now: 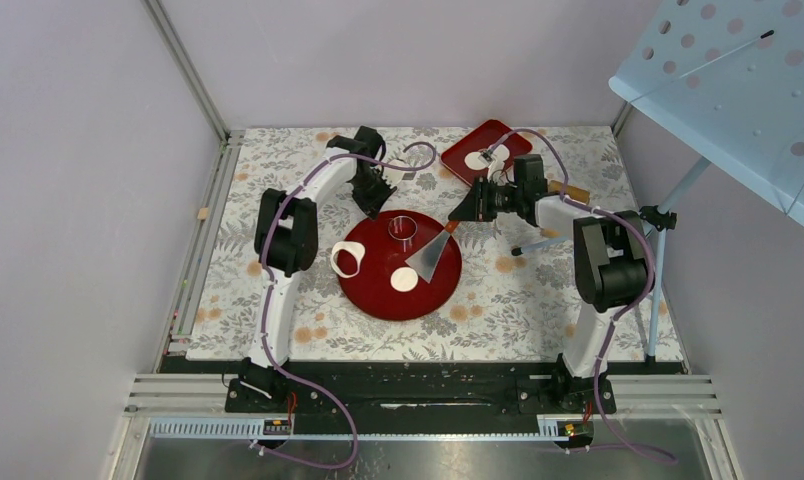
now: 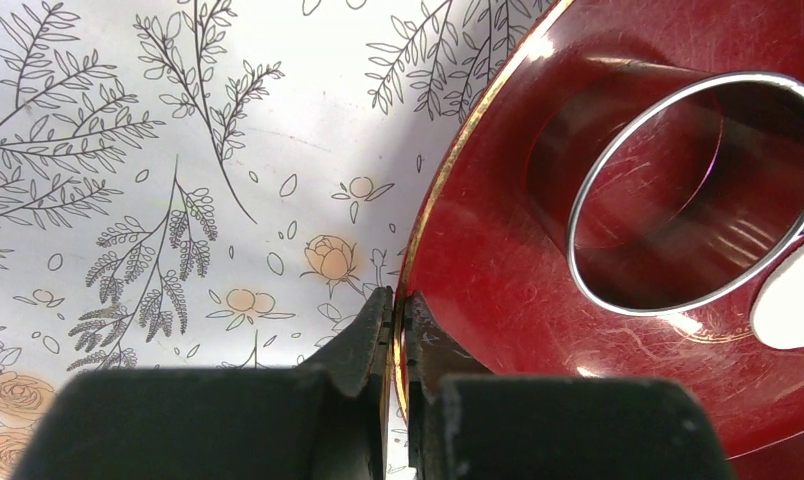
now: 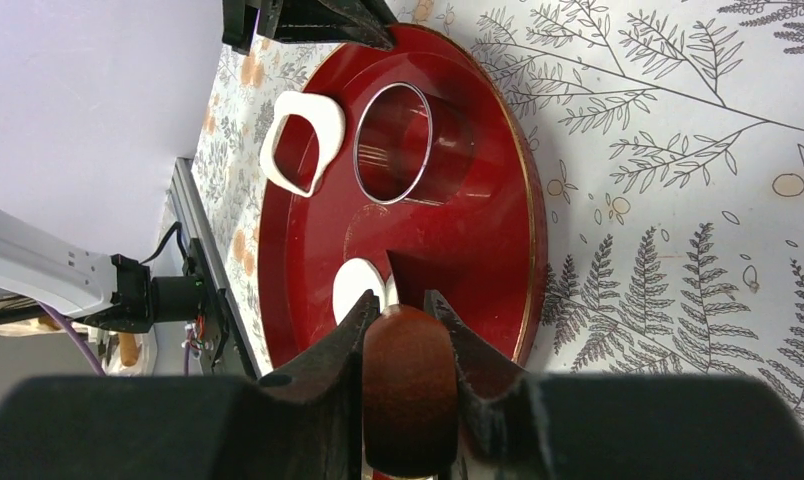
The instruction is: Roll out the dumpling wrappers from the dough
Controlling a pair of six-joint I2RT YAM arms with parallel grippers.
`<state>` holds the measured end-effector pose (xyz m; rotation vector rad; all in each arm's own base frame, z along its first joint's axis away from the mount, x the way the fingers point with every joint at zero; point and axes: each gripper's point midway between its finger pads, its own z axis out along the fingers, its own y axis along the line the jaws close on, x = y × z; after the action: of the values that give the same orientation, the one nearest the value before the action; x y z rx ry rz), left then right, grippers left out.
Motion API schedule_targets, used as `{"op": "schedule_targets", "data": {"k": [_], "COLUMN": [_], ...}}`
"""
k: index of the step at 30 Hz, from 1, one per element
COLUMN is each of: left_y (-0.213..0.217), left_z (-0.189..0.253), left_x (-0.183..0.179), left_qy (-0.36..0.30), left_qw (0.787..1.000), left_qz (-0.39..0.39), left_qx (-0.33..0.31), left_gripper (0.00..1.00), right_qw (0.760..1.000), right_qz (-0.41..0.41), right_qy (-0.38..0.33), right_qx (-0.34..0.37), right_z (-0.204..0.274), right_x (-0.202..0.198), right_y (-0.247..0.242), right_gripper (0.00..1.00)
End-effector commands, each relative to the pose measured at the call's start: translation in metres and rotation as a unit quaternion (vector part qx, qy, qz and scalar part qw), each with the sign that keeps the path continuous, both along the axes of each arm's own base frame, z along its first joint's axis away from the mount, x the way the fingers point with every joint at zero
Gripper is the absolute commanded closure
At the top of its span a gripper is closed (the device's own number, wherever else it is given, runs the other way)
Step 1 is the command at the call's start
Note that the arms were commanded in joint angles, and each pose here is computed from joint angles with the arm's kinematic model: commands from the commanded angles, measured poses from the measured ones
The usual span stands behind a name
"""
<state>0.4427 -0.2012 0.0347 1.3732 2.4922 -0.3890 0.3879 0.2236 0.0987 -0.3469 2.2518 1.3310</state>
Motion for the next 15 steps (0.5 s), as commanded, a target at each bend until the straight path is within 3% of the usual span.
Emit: {"op": "schedule_targets", "data": {"k": [1,9,15], "left_y": [-0.019,-0.021,-0.023], "left_z": [0.047,0.049,0.048], "left_x": [0.006,0.001,-0.006], "left_qy": [-0.040,-0.029,-0.015], "left_qw": [0.997,0.997,0.996], "left_qz": [0.002,0.007,0.013], "left_qx": [-0.059,-0.072,-0.083], "left_gripper": [1.00,1.00,1.00], "right_qw": [0.998,0.996,0.998], "right_qz": [-0.007,-0.054,-0.052], "right_qy": [-0.056,-0.068,-0.035], "right_qx": [-0.040,-0.038,-0.010], "right_z": [-0.012,-0.024,-0.038], "right_x": [0.003,-0.004,-0.009], "right_y": [-0.002,-0.005,0.004], "right_gripper": [1.00,1.00,1.00]}}
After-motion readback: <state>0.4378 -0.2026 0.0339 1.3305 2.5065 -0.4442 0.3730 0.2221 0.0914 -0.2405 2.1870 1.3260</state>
